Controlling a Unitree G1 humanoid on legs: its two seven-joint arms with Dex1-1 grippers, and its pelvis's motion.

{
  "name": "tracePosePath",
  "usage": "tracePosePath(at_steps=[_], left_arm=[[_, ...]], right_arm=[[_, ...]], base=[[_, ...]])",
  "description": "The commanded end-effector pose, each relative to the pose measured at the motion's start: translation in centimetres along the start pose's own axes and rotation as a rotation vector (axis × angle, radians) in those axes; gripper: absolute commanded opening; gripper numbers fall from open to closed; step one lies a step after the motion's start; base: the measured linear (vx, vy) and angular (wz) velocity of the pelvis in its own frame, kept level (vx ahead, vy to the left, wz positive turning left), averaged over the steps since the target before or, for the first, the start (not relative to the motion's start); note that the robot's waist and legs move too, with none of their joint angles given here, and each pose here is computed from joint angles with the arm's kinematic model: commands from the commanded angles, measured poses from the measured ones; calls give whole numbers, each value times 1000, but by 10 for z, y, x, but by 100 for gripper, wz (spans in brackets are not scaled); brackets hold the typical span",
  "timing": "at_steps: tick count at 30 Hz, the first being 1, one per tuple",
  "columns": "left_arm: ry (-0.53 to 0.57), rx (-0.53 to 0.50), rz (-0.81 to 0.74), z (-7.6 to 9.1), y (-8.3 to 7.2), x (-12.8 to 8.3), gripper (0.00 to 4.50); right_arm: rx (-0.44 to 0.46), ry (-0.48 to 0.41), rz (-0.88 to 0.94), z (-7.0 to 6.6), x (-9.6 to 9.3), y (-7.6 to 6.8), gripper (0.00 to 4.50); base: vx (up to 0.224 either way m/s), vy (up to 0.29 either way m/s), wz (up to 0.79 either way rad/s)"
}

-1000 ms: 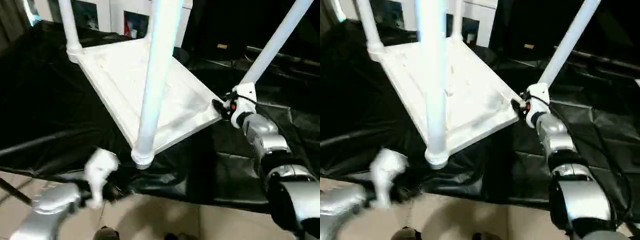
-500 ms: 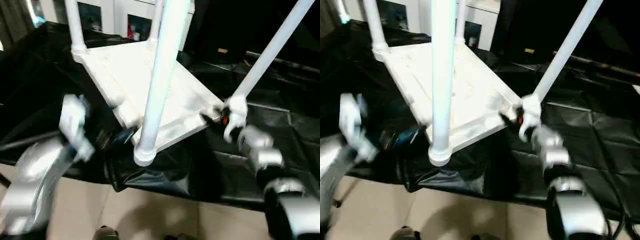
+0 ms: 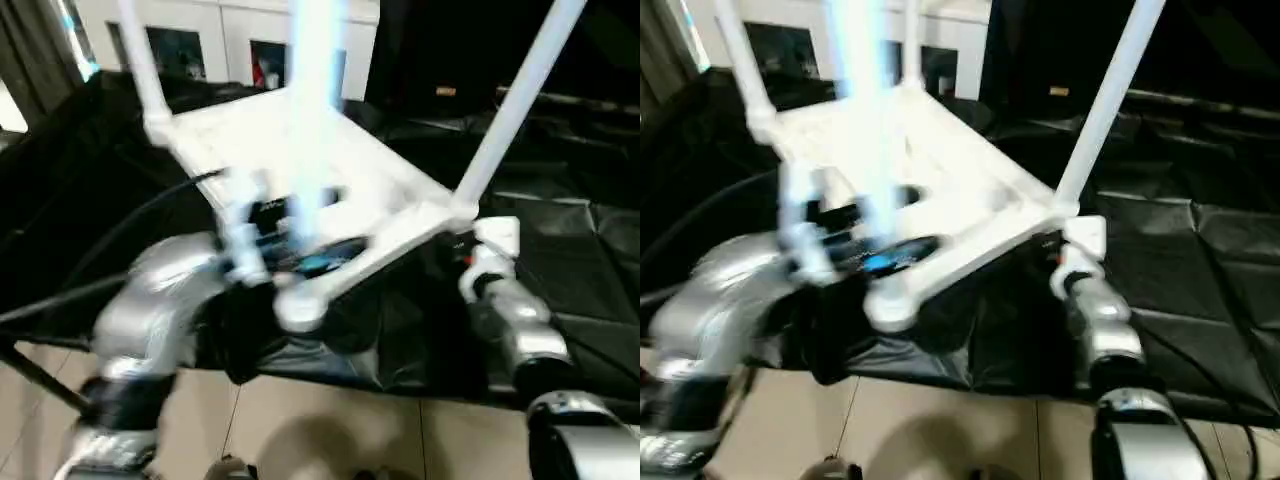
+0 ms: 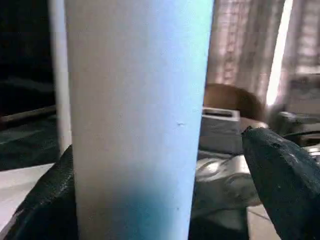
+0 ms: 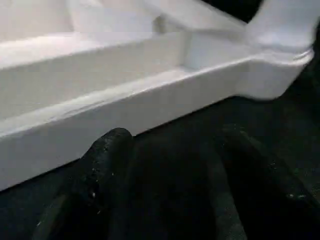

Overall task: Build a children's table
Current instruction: Rotate table base

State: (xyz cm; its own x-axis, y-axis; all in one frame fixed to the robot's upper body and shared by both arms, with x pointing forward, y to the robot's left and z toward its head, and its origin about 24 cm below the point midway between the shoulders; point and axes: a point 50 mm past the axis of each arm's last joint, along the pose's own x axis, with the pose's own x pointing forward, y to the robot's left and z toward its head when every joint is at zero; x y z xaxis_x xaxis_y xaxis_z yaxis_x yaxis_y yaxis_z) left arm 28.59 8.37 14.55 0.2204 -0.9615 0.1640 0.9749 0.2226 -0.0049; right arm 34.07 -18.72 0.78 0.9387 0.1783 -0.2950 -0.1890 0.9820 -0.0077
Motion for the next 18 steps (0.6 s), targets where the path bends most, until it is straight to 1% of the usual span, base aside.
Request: tracePosePath(at_steps=[1,2,3,4,5,6,8,10,13,18], left_arm=[[15,14,-97,0,-7,15,448],[13,11,-136,-1,-10,23,448],[12,11,-146,-1,-10,26,448],[8,11,-185,-3,-13,34,448],[8,11,-192,-3,-13,36,448],[4,10,-217,-5,-15,44,448],[-2,8,-234,-6,-17,51,448],[-4,7,-279,-9,-22,64,448],[-6,12,-283,-11,-23,73,448],[-1,49,-247,-15,-16,85,448]], right_arm=[[-19,20,42,5,6,8,306],[-39,19,63,7,9,13,306],[-46,18,68,8,10,15,306],[-56,20,88,12,13,20,306],[-59,20,89,13,14,21,306],[-64,17,99,18,17,24,306],[-65,14,108,21,19,26,306],[-97,17,126,24,21,30,306],[-103,16,120,26,23,31,306],[-98,8,117,28,24,32,306]], base=[[0,0,0],[0,0,0],[0,0,0],[0,0,0],[0,0,0],[0,0,0],[0,0,0],[0,0,0],[0,0,0],[0,0,0]])
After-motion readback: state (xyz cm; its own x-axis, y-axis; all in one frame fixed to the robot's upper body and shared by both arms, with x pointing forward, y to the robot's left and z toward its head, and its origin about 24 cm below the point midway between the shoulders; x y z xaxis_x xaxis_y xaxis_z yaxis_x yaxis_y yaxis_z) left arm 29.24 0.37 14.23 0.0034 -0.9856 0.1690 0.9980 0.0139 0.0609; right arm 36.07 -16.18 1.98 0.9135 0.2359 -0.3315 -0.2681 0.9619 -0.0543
